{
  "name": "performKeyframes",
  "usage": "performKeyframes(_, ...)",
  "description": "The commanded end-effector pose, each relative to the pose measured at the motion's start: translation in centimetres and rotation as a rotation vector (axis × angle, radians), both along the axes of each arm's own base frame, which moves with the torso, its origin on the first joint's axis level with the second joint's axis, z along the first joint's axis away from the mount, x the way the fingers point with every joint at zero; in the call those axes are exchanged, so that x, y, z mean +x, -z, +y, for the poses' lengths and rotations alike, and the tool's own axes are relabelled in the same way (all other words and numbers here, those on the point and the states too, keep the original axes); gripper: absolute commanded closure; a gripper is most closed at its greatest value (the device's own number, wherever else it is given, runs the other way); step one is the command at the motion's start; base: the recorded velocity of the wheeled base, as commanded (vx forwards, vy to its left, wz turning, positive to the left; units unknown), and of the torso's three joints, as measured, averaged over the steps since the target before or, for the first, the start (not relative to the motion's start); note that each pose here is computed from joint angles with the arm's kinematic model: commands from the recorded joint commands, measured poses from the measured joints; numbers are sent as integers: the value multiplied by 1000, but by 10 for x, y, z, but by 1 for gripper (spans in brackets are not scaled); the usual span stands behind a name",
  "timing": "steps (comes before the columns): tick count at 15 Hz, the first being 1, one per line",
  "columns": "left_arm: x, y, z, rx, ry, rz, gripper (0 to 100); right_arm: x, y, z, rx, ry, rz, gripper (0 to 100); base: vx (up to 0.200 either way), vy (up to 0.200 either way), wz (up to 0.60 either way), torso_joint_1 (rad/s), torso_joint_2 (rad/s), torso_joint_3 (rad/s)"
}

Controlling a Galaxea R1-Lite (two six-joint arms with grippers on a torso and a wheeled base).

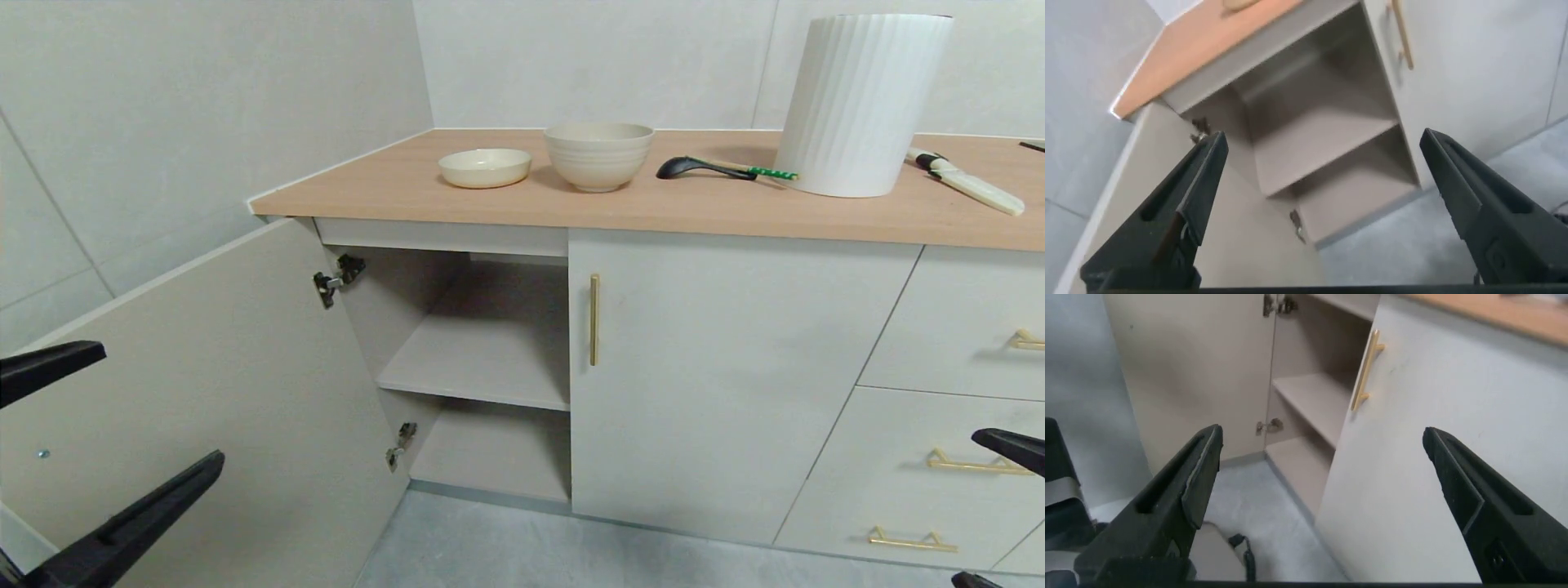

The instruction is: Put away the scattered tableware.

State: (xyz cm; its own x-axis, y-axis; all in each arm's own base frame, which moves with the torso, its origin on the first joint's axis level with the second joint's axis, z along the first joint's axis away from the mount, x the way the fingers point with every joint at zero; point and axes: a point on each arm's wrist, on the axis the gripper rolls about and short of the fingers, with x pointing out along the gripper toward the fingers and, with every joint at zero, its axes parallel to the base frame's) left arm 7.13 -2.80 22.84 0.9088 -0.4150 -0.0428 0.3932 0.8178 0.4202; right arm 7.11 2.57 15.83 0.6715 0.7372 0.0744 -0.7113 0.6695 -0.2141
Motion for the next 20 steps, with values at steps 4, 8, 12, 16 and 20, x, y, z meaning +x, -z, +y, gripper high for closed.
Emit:
performKeyframes(4,-29,41,12,-20,-16,5,0,-58,-4,-11,33,112,-295,0,0,0,0,0,0,0)
performKeyframes(8,-62,79,23,-104,-77,-49,0,-98,40,-10,18,229,-254,0,0,0,0,0,0,0)
performKeyframes(12,-87,125,28,-208,-92,-66,0,-93,56,-12,42,282,-73,0,0,0,0,0,0,0)
performKeyframes(16,-87,149,29,-297,-273,132,0,-89,78,-20,66,634,169,0,0,0,0,0,0,0)
performKeyframes(20,-89,148,28,-280,-472,85,0,-88,77,-21,109,698,179,0,0,0,0,0,0,0)
